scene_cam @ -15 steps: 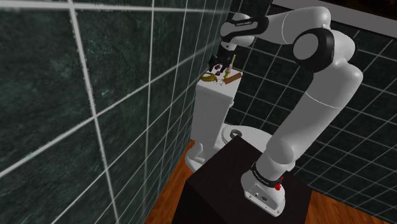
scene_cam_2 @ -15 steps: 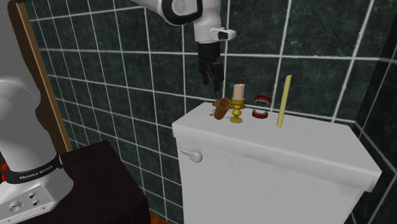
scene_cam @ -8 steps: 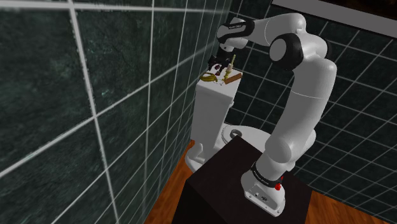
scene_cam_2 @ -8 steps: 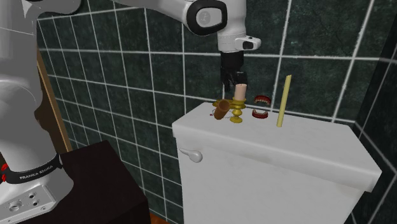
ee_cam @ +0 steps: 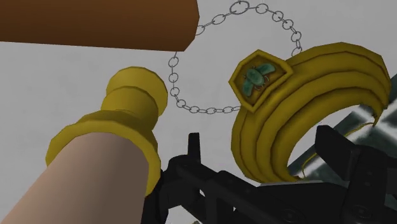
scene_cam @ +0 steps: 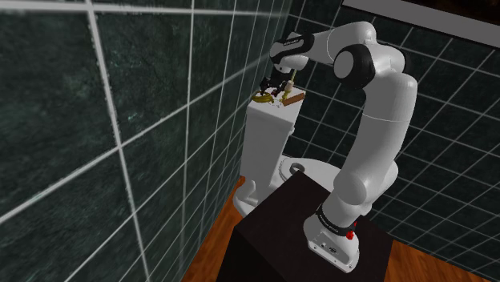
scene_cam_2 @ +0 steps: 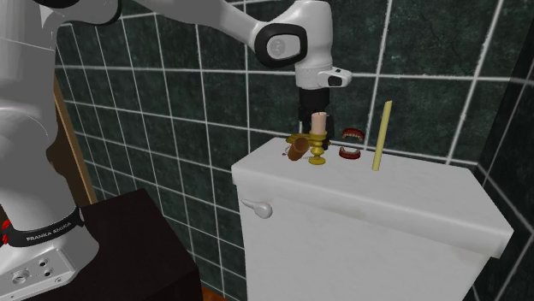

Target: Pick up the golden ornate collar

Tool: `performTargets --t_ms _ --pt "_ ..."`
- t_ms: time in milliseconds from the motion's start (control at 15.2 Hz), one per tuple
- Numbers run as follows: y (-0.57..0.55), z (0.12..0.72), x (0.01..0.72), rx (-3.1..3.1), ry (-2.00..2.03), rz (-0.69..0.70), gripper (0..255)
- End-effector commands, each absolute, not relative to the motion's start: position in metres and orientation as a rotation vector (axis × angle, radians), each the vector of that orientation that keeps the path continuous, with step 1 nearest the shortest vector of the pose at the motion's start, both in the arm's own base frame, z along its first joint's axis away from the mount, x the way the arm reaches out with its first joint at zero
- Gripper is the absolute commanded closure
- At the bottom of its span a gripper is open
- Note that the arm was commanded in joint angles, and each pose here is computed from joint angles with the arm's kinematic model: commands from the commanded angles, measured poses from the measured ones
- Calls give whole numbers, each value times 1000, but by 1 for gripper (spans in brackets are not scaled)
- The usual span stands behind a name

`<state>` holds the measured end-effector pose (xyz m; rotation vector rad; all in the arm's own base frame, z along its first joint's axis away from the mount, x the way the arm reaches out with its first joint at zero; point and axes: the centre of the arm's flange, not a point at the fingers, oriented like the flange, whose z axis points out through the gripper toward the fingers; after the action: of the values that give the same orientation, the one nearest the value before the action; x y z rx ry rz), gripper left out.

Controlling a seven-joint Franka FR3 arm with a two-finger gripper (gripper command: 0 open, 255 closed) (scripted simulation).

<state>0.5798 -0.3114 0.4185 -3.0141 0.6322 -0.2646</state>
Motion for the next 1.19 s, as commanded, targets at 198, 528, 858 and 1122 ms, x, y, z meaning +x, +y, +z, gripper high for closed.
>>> performTargets --t_ms 198,528,858,1122 --pt "-312 416 580 -3014 632 -266 255" --pt "-312 415 580 -3014 632 -266 255" --pt "-312 431 580 -3014 632 -266 255" --pt "-312 452 580 -3014 632 -266 255"
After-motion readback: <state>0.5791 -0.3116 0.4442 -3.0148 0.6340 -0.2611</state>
